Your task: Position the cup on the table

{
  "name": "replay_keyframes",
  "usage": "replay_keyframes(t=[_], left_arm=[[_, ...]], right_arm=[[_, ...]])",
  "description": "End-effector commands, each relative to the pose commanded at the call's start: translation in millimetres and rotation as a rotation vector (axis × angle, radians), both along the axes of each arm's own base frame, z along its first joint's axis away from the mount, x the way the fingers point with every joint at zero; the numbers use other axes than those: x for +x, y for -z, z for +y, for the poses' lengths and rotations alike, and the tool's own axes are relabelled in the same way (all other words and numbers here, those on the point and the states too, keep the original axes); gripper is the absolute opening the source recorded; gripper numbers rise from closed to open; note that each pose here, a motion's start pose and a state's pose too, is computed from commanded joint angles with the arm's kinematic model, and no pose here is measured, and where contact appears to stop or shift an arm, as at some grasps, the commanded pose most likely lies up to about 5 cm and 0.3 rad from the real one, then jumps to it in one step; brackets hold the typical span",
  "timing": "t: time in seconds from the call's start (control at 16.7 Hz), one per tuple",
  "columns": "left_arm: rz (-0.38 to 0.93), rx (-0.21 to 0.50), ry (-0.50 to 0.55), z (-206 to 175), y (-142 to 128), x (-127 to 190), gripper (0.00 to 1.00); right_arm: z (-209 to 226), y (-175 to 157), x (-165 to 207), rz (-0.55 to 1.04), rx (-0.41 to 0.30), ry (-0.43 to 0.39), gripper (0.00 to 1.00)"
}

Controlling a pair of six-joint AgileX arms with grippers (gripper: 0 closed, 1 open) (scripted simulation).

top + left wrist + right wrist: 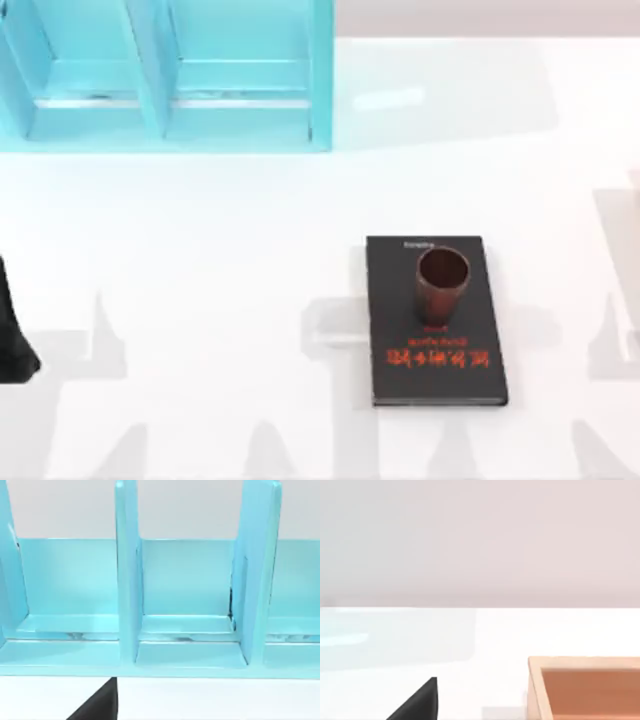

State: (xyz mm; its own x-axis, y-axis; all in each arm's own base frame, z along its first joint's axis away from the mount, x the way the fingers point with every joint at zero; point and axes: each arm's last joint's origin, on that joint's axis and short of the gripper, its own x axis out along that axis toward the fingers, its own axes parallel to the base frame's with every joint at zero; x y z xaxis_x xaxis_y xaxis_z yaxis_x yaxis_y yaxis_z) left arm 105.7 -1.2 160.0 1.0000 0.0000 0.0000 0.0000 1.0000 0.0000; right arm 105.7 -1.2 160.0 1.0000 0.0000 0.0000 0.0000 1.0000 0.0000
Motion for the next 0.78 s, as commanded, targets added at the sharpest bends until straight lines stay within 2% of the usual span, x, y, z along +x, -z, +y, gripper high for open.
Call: replay_keyframes(t=[0.18,0.36,0.54,0.78], left_arm=[[0.008,-0.003,0.003,-0.3,-1.0,0.1,1.00],[0.087,-0.033,0.025,-2.9,-11.3,1.8,1.00],[0.237,-0.084,0.055,-8.1,-33.4,8.7,1.00],[0.515,-0.156,0.086,-22.3,-76.3,34.8,1.00]], right_arm=[[0.0,0.0,0.0,0.000,0.000,0.000,1.00],[0.0,0.0,0.0,0.000,0.000,0.000,1.00],[0.0,0.0,0.0,0.000,0.000,0.000,1.00],[0.0,0.0,0.0,0.000,0.000,0.000,1.00]])
